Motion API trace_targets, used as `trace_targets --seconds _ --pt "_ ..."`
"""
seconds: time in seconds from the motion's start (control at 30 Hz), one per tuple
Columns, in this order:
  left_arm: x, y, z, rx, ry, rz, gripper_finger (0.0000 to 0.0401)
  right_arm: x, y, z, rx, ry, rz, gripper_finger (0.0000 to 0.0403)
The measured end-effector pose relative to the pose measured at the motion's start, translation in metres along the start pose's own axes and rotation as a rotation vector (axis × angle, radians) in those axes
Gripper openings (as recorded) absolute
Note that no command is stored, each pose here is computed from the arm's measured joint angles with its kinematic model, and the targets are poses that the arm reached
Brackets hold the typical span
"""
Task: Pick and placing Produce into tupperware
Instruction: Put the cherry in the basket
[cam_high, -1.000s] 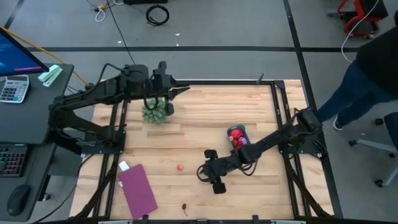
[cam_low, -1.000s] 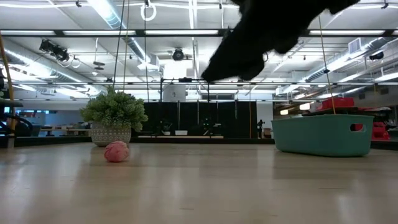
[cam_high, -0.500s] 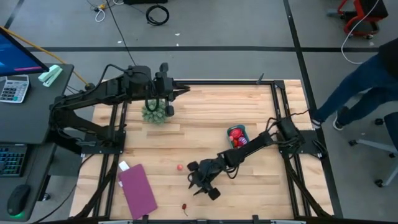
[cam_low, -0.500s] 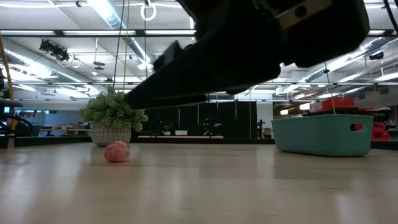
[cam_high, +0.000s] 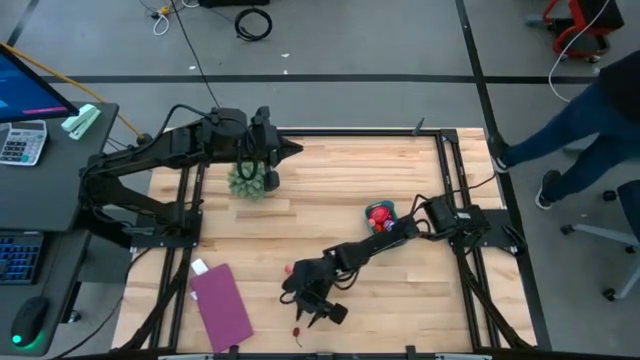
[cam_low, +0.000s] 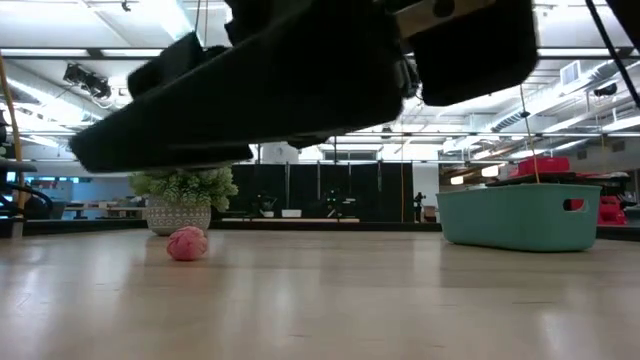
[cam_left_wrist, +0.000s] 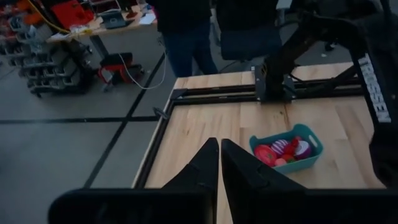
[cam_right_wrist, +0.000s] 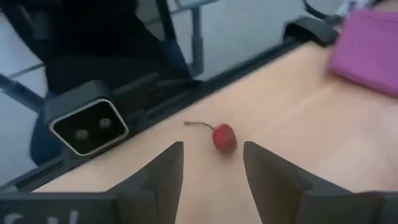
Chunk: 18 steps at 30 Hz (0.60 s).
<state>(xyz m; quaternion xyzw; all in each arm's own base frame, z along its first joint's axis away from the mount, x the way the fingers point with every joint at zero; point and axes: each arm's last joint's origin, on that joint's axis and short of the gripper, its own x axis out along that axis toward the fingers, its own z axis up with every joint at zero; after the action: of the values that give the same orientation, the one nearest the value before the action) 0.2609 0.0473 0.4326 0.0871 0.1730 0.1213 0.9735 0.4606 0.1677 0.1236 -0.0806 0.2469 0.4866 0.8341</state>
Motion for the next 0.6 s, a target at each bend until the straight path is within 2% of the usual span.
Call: trace_targets --seconds 0.2,0.33,0.6 --pt "0.000 -0.001 -0.002 -0.046 0.017 -0.004 0.0014 0.005 -0.010 -0.002 -0.046 -0.020 0.013 0.0176" --pt "0.000 -0.001 -0.003 -0.080 0.033 -0.007 0.0016 0.005 -0.014 -0.010 -0.029 -0.012 0.020 0.0177" --pt "0.000 -0.001 -0.004 -0.127 0.040 -0.007 0.0015 0.020 -0.020 -0.021 -0.037 -0.113 0.129 0.0188"
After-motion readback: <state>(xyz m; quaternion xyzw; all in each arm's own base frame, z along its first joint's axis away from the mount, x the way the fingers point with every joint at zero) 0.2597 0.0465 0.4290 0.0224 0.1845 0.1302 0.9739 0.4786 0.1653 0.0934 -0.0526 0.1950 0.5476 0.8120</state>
